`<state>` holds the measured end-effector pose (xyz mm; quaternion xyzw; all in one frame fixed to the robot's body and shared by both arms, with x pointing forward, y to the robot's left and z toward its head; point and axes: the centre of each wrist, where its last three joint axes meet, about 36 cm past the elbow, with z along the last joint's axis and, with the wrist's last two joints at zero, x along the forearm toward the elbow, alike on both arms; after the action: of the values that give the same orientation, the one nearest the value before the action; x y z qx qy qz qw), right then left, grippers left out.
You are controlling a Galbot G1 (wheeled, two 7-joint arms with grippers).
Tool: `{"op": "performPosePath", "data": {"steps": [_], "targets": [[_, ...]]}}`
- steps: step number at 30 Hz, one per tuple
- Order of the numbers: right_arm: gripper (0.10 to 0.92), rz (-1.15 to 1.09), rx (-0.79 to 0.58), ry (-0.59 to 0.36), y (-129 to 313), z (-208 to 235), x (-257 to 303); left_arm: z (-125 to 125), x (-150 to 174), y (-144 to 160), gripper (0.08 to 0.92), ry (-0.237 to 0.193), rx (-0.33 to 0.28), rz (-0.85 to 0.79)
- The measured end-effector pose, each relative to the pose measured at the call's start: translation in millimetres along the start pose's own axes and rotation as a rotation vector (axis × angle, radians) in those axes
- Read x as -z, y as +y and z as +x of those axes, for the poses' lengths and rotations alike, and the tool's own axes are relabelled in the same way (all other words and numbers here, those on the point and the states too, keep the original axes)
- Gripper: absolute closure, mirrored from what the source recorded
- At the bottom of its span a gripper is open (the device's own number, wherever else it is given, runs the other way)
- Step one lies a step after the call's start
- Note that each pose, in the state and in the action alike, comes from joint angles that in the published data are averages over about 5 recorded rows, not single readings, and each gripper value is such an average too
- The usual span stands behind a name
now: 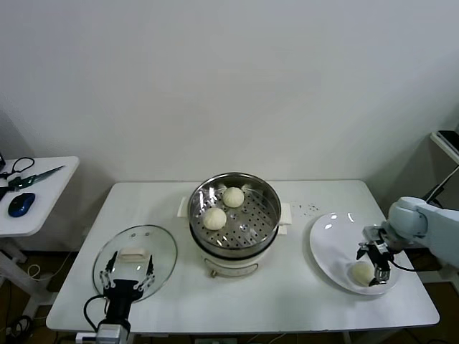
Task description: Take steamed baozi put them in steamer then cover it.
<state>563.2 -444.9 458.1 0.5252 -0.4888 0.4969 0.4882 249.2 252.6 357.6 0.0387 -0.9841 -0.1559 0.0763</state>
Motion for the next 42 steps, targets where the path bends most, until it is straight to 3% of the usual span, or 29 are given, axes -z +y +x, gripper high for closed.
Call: {"op": "performPosePath", "data": {"steps": [10,22,31,42], "targets": [[0.288,0.001,0.006,0.005,0,-1,-6,0,0,0,0.177,0.001,0.000,-0.003],[0.322,0.106,-0.015,-0.017,-19,27,5,0,1,-1,0.177,-0.002,-0.005,-0.006],[0.333,0.431,-0.124,0.003,-71,118,59,-1,3,-3,0.177,0.000,-0.013,-0.010],[0.327,0.998,-0.250,0.119,-109,236,201,-2,1,-7,0.177,0.005,-0.029,-0.015]]}}
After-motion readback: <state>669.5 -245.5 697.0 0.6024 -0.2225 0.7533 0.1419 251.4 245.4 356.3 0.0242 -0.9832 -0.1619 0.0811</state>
